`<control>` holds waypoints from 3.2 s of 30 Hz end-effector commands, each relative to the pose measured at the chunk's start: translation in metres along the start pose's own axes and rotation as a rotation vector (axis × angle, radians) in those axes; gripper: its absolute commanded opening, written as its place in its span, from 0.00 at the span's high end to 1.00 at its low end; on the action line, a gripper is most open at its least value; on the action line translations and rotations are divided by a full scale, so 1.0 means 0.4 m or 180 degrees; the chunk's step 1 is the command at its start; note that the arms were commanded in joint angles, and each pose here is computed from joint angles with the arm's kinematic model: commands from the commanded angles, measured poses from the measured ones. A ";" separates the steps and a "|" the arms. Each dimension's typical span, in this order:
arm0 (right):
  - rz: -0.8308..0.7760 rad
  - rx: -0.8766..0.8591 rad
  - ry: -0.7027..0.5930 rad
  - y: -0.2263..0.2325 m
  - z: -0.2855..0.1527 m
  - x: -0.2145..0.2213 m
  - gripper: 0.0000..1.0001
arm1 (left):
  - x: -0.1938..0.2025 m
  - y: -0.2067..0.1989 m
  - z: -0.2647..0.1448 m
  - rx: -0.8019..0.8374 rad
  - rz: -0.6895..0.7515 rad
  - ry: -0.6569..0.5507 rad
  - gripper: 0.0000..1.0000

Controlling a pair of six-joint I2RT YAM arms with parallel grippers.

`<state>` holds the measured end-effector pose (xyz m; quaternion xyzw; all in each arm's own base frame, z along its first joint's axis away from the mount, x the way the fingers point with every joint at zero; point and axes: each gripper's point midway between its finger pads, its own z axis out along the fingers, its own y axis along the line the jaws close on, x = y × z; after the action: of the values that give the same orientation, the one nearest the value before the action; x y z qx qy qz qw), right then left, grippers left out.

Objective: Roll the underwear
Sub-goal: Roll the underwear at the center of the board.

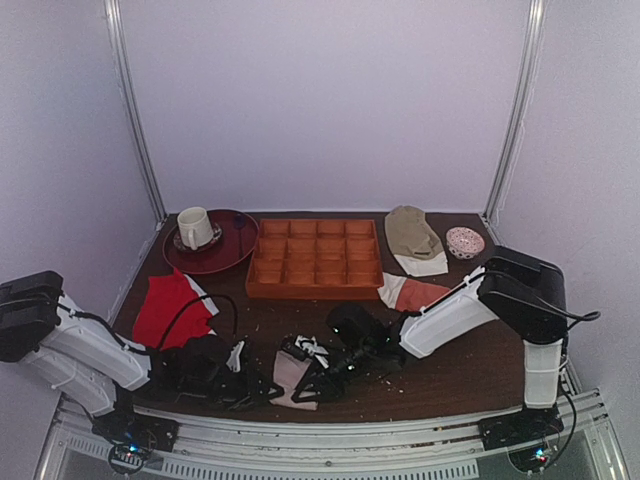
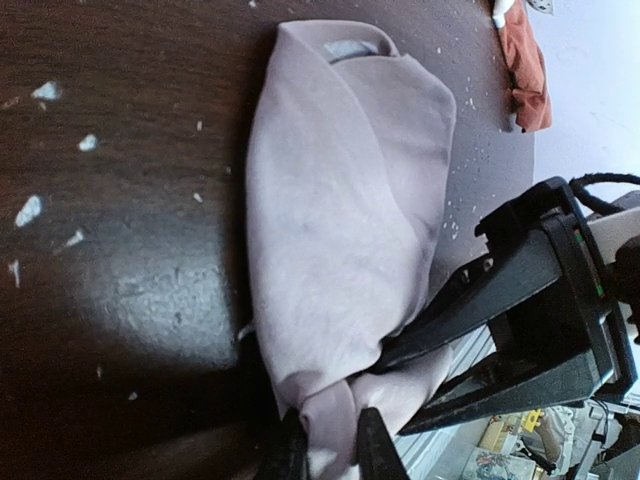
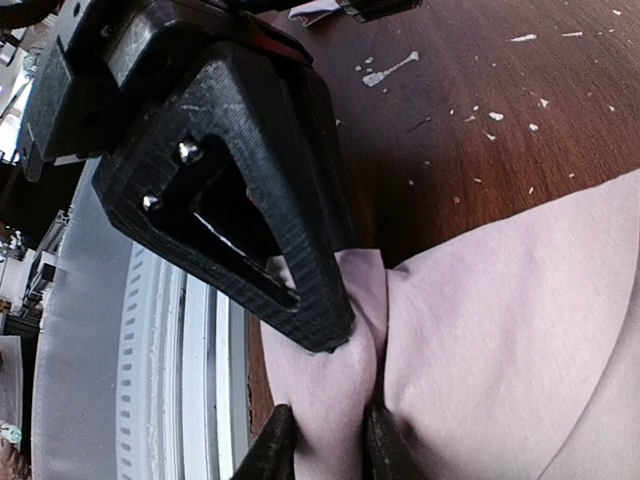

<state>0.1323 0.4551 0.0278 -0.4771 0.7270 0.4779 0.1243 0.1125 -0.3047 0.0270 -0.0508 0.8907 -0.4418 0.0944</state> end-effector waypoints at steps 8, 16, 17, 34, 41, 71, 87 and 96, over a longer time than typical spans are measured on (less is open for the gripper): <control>0.0002 0.0817 0.0162 -0.047 -0.049 0.038 0.66 | 0.013 0.034 0.001 -0.0187 0.0030 0.0073 1.00; -0.0636 0.1390 -0.0040 -0.017 -0.088 -0.033 0.60 | 0.012 0.030 0.004 -0.0180 0.0031 0.0074 1.00; -0.0738 0.1449 -0.0026 -0.010 -0.085 -0.035 0.59 | 0.012 0.029 0.004 -0.0176 0.0035 0.0074 1.00; -0.1625 0.1782 -0.0013 0.037 -0.012 -0.037 0.52 | 0.015 0.031 0.009 -0.0177 0.0015 0.0096 1.00; -0.1697 0.1781 0.0153 0.018 0.011 -0.012 0.56 | 0.014 0.032 0.007 -0.0179 0.0006 0.0085 1.00; -0.2138 0.2274 0.0232 0.007 0.017 0.008 0.97 | 0.015 0.033 0.009 -0.0170 -0.0026 0.0092 1.00; -0.1455 0.1751 0.0112 0.026 0.034 0.056 1.00 | -0.126 0.014 -0.104 -0.0197 -0.0060 -0.0406 0.56; -0.1462 0.1780 0.0123 0.018 0.034 0.062 1.00 | -0.177 -0.057 -0.058 0.0052 0.0171 -0.0252 0.59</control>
<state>0.1164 0.4665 0.0311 -0.5776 0.6909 0.2204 0.3747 0.1723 -0.2650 0.0585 -0.0927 0.8916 -0.4178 0.1480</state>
